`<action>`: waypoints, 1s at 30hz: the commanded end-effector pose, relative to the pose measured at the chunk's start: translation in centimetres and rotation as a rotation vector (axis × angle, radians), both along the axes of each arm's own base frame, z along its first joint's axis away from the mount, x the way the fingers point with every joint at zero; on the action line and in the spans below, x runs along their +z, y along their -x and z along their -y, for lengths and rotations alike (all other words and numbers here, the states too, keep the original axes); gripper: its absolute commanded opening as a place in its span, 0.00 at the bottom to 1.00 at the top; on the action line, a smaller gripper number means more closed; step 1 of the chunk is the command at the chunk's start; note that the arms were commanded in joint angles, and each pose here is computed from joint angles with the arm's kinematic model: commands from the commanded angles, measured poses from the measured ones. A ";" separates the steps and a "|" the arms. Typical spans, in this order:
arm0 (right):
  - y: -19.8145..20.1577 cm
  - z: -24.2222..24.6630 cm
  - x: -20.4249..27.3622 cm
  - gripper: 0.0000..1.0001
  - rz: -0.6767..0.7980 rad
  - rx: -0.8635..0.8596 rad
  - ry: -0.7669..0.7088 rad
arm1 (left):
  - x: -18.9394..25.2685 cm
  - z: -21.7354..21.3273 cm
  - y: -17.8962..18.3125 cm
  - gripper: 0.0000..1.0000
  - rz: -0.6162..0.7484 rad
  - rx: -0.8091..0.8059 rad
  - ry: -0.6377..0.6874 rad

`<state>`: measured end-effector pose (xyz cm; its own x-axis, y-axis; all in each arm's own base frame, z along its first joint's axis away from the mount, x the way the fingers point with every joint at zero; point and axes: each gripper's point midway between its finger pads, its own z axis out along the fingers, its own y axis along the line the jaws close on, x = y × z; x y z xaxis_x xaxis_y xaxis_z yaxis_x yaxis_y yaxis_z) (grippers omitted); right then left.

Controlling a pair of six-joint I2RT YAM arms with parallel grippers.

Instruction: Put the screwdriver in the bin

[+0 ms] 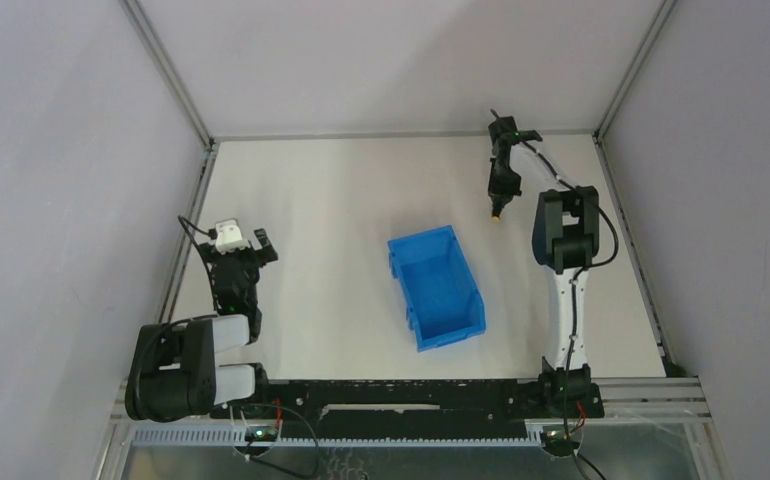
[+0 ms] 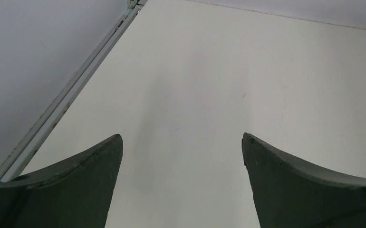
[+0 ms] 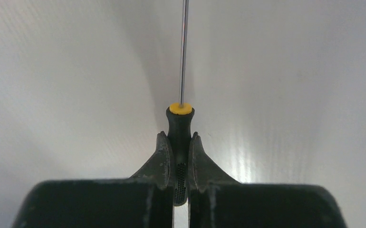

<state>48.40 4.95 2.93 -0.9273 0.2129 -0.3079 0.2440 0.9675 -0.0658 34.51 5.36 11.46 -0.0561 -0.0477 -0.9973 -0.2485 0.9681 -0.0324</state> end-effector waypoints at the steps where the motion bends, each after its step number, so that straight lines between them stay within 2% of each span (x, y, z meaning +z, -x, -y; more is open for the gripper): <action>1: -0.6 1.0 10.4 0.00 0.212 0.047 -0.027 | 2.1 0.0 -0.9 1.00 0.060 -0.001 -0.016; 8: 4.6 -1.5 16.5 0.00 0.250 0.203 -0.093 | 2.1 0.0 -0.9 1.00 0.059 -0.001 -0.015; 15: 11.7 -8.3 21.7 0.00 0.396 0.425 -0.154 | 2.1 0.0 -0.8 1.00 0.059 -0.001 -0.015; 18: 14.8 -11.6 22.5 0.00 0.434 0.530 -0.188 | 2.1 0.0 -0.8 1.00 0.059 -0.001 -0.015; 24: 18.6 -15.3 20.4 0.00 0.417 0.582 -0.207 | 2.2 0.0 -0.9 1.00 0.060 -0.002 -0.015; 30: 20.5 -15.7 15.4 0.03 0.348 0.525 -0.089 | 2.2 -0.1 -0.9 1.00 0.062 0.000 -0.015</action>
<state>27.58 20.58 19.78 -0.7629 -0.2629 -0.5906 -0.3708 0.9263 0.0667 34.48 5.36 11.33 -0.0615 -0.0477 -0.9970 -0.2490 0.9680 -0.0310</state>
